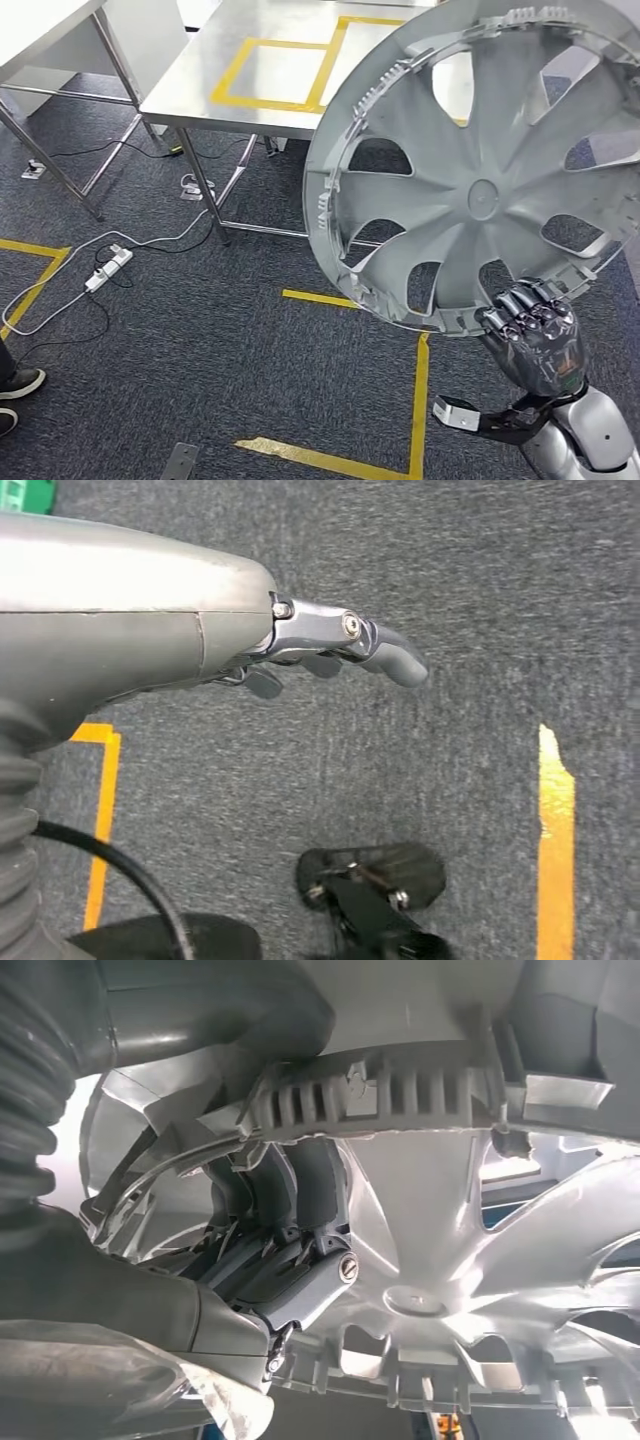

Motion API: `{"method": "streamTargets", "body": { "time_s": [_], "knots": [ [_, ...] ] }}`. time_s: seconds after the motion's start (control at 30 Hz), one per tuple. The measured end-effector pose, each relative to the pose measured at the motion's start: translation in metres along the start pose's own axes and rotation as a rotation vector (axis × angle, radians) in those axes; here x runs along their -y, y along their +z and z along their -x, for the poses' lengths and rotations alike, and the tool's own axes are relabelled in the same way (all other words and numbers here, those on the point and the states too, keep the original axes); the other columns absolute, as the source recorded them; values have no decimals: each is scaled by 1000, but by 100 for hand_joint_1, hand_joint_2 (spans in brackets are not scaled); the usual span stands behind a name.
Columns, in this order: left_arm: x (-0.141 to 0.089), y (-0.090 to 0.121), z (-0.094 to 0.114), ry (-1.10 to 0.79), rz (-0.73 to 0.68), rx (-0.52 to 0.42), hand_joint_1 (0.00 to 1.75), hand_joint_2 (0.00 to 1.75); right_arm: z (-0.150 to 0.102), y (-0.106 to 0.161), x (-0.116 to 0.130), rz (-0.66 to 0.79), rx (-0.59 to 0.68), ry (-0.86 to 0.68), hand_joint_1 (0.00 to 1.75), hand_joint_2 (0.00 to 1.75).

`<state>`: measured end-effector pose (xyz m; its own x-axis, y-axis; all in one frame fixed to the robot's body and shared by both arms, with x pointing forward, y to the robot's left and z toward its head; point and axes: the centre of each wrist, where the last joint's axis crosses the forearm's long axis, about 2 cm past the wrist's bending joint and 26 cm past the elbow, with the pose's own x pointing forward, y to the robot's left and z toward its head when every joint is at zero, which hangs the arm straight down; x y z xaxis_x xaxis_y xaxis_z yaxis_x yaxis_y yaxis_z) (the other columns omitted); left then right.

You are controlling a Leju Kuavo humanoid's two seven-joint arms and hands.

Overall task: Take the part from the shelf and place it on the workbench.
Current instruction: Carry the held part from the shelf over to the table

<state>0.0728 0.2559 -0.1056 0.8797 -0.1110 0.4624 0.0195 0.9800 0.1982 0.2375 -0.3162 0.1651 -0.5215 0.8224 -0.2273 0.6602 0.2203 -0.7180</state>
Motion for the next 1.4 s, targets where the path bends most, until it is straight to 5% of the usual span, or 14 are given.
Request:
{"method": "streamTargets", "body": {
  "time_s": [1.4],
  "knots": [
    [2, 0, 0, 20, 39, 10, 0, 175, -5, 1, -3, 24, -36, -62, 175, 175]
  ]
}}
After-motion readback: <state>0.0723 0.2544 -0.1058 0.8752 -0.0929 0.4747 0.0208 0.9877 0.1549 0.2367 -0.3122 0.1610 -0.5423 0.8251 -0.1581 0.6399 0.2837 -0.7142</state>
